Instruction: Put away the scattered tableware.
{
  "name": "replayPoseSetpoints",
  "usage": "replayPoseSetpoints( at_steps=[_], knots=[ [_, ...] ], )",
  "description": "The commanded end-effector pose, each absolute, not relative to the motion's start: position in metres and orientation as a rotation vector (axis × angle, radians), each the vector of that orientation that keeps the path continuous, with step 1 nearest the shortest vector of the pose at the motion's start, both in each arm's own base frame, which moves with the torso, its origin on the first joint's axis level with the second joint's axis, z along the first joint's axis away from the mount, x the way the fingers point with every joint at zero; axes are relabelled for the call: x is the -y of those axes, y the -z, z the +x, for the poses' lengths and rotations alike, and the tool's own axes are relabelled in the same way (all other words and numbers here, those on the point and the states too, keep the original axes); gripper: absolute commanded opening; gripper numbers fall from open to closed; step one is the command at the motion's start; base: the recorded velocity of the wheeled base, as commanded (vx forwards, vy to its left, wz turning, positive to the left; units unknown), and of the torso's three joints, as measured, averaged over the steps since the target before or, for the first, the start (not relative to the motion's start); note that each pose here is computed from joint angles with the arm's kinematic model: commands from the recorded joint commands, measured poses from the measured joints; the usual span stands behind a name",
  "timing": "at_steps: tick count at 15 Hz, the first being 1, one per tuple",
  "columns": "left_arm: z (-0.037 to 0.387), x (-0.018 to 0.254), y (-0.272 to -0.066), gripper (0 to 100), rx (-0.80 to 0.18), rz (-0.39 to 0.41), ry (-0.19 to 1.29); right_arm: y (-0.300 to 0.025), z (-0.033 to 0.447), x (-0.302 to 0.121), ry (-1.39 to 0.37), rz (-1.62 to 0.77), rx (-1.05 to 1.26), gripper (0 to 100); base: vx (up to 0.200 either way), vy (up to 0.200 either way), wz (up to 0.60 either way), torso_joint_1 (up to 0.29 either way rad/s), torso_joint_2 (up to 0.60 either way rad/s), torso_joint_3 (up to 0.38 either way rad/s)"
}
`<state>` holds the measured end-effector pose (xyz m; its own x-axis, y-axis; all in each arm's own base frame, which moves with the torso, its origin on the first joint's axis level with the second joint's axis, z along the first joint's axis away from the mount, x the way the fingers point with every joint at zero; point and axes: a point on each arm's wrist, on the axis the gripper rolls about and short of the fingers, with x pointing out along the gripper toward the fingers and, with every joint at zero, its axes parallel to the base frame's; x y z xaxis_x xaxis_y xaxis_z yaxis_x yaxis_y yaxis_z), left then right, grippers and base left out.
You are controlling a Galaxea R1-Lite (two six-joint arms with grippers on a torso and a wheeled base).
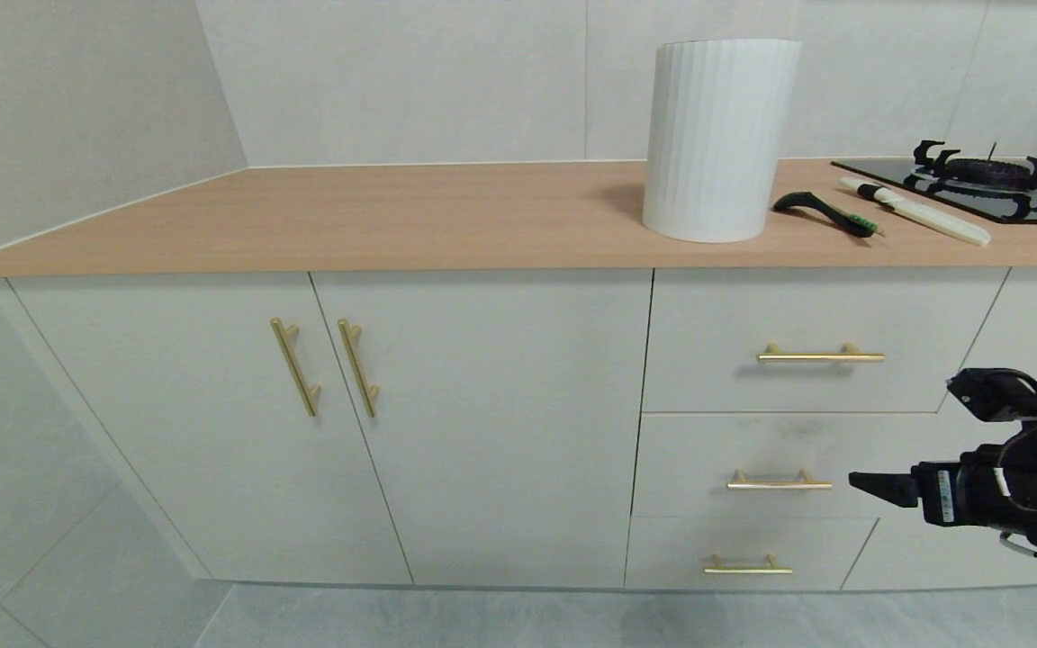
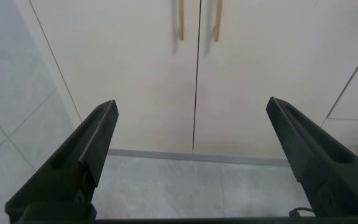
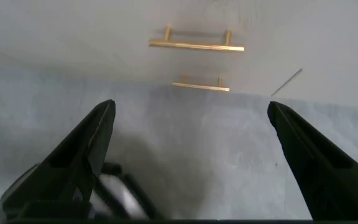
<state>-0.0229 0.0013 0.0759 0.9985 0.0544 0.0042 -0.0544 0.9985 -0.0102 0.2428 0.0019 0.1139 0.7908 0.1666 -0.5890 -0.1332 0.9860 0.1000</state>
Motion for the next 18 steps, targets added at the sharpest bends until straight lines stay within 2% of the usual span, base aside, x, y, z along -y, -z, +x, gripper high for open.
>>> replayPoseSetpoints(
  at_steps=[1,5,11,18],
  knots=[
    [-0.023,-0.001,-0.076,100,0.005,-0.011,-0.055,-0.072,0.268,-0.006,-0.165,0.039,-0.700,100,0.000,0.000,0.00,0.000,0.00,0.000],
    [-0.023,-0.001,-0.076,100,0.005,-0.011,-0.055,-0.039,0.275,-0.020,-0.162,0.000,-0.693,100,0.000,0.000,0.00,0.000,0.00,0.000],
    [-0.023,-0.001,-0.076,100,0.005,-0.011,-0.055,0.010,0.321,-0.025,-0.064,-0.036,-0.524,100,0.000,0.000,0.00,0.000,0.00,0.000],
    [-0.023,-0.001,-0.076,100,0.005,-0.011,-0.055,0.032,0.349,-0.025,0.010,0.020,-0.500,100,0.000,0.000,0.00,0.000,0.00,0.000]
  ],
)
